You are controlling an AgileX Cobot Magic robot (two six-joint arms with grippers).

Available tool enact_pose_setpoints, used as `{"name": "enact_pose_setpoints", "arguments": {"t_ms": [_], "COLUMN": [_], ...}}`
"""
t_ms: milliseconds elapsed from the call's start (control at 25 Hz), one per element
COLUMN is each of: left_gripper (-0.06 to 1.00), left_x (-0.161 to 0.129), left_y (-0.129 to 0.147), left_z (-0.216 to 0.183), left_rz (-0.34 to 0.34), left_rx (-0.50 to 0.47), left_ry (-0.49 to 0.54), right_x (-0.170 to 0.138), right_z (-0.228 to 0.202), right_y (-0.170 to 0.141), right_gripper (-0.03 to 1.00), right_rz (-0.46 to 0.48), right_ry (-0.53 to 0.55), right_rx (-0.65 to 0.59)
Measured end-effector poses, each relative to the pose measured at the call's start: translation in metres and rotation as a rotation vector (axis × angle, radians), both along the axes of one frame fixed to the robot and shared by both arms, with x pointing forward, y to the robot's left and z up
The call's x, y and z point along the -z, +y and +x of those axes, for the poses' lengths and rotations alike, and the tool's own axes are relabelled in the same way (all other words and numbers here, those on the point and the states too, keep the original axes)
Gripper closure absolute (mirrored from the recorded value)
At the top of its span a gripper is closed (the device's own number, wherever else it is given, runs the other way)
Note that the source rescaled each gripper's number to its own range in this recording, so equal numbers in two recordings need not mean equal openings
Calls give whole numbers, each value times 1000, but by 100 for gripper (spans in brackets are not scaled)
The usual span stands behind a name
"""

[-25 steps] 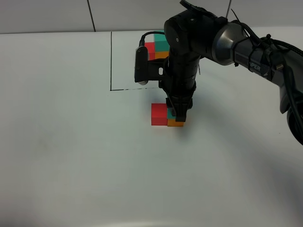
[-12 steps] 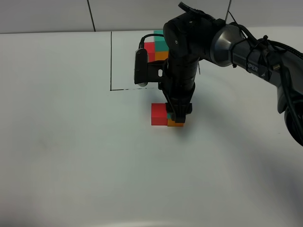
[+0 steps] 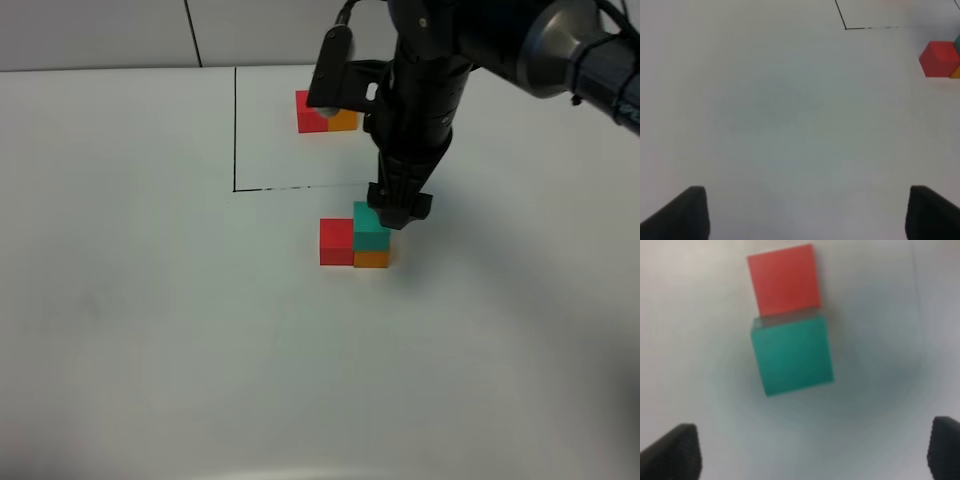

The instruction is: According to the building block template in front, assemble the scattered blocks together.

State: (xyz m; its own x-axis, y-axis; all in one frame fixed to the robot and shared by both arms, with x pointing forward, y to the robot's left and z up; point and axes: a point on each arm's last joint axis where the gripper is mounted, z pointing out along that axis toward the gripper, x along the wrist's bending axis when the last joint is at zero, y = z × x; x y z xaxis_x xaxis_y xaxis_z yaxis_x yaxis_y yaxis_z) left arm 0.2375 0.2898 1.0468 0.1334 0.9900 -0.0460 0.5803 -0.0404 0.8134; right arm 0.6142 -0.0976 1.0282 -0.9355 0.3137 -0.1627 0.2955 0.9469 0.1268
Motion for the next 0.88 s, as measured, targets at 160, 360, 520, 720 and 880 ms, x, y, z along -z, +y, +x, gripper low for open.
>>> {"name": "enact_pose_setpoints", "arguments": {"t_ms": [160,360,520,720,880], "left_gripper": [27,27,27,27,27], "left_x": [0,0,0,0,0], "left_y": [0,0,0,0,0], "left_z": [0,0,0,0,0], "left_rz": [0,0,0,0,0], "left_rx": [0,0,0,0,0], "left_ry": [0,0,0,0,0], "right_x": [-8,-6,-12,-26,-31], "right_z": [-24,-74,-117,-138,-135], "right_y": [-33,-73,-100,-113,-114], "right_gripper": [11,11,11,11,11], "right_rz": [21,91,161,216,267], "right_ry": [30,-6,-56,-157,-218], "right_rx": [121,306,461,542,590]}}
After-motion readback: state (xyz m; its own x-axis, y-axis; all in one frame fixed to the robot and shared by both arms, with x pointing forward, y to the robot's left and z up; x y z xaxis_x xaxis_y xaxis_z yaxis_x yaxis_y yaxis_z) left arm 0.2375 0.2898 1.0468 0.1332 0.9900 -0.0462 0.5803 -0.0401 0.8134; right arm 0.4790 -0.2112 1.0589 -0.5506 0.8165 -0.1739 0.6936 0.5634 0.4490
